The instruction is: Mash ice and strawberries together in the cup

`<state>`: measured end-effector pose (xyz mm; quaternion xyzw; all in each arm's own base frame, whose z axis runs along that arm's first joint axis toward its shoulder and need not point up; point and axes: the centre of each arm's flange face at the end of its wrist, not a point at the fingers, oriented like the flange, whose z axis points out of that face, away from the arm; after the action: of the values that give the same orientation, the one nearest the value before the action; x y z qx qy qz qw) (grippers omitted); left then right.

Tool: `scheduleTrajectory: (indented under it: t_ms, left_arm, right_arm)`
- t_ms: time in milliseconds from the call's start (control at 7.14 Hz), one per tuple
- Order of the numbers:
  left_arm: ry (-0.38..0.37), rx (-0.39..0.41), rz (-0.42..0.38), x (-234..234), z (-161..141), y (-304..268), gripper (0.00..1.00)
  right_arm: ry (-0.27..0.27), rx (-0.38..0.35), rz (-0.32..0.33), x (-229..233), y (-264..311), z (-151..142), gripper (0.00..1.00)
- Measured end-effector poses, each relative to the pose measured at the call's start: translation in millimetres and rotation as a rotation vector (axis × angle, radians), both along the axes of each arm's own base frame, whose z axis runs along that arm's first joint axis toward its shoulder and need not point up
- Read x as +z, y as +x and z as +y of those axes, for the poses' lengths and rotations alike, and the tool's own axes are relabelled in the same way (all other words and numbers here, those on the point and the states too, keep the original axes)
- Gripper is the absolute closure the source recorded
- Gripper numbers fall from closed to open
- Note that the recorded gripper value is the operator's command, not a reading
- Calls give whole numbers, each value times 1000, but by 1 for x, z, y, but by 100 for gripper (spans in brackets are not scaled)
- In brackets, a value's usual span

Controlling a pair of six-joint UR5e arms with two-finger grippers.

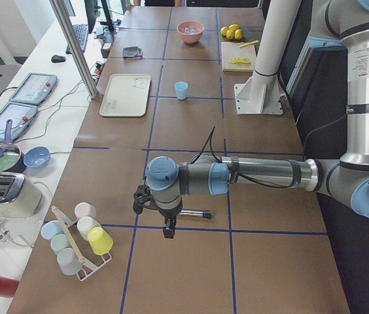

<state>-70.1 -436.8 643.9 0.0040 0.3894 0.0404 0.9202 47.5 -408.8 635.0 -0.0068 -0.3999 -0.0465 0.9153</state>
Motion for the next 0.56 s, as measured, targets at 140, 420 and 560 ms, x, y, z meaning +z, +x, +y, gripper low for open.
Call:
scheduleTrajectory:
  t_ms: [140, 420, 560]
  left_arm:
    - [2, 0, 2, -1, 1, 0, 0]
    - [1, 1, 3, 0, 2, 0, 0]
    - [5, 1, 5, -2, 2, 1, 0]
  right_arm:
    - [30, -19, -12, -5, -9, -3, 0]
    - [97, -70, -23, -14, -37, -9, 0]
    - [102, -83, -27, -21, -54, -11, 1]
